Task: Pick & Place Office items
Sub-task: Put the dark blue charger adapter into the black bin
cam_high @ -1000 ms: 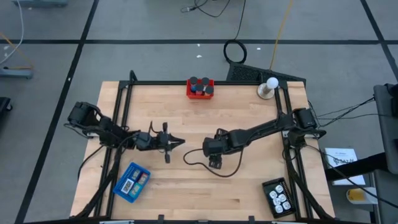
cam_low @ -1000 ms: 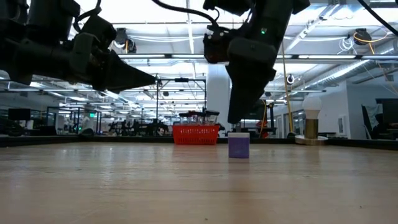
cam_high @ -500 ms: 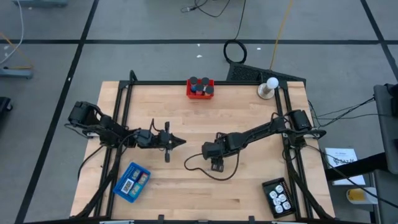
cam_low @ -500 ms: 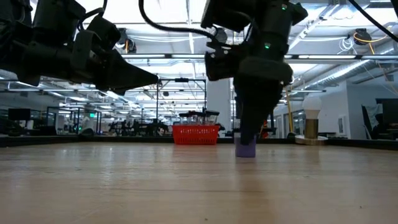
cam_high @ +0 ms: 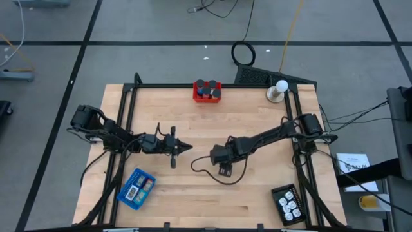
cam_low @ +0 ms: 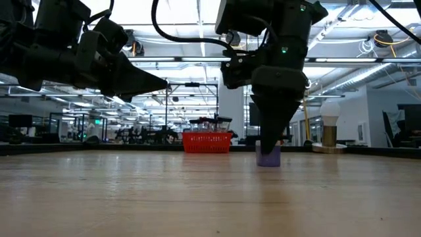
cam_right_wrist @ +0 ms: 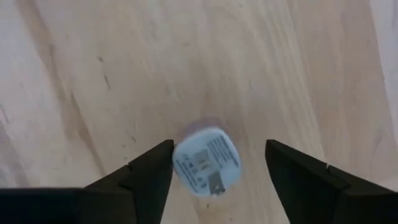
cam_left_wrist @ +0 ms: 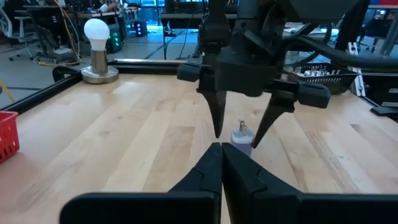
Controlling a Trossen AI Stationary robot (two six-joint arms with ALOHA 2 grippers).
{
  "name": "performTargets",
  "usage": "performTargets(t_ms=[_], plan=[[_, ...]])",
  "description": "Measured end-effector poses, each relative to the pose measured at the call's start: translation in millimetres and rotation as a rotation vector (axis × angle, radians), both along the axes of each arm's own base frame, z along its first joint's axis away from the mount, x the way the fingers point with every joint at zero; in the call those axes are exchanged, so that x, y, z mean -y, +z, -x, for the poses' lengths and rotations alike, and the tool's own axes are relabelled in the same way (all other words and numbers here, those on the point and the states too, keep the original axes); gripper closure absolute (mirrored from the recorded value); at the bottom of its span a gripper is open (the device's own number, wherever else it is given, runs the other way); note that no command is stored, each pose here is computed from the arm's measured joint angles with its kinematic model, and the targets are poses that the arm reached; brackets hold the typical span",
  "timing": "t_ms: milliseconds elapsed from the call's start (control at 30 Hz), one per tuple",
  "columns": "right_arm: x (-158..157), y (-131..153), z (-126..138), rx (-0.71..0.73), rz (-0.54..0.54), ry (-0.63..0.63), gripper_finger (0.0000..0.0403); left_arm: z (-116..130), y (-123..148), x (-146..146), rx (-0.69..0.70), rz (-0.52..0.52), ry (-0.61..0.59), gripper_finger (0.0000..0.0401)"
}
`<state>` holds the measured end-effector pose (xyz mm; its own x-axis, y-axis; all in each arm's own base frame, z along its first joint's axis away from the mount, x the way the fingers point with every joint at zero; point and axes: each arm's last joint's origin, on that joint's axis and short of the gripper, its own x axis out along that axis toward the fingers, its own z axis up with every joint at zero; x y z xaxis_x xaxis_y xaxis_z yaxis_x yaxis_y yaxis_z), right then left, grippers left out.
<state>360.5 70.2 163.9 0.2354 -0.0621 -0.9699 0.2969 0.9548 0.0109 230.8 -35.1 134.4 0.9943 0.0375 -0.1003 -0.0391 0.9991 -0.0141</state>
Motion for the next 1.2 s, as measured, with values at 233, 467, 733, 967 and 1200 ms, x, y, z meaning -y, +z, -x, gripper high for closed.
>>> performTargets(t_ms=[233,467,733,967,1200], plan=[[2,0,1,-0.015,0.001,-0.015,0.0143,0,0,0,0.0,0.0,0.0,0.0374],[3,0,-2,0.014,-0.018,-0.052,0.0174,0,0,0,0.0,0.0,-0.005,0.0365],[8,0,-3,0.019,-0.041,-0.163,0.0215,0,0,0,0.0,-0.001,-0.006,0.0364],[8,0,-3,0.021,-0.05,-0.195,0.0257,0,0,0,0.001,0.01,-0.005,0.0364],[1,12,4,0.018,-0.079,-0.173,0.0247,0,0,0,0.0,0.004,-0.005,0.0364]])
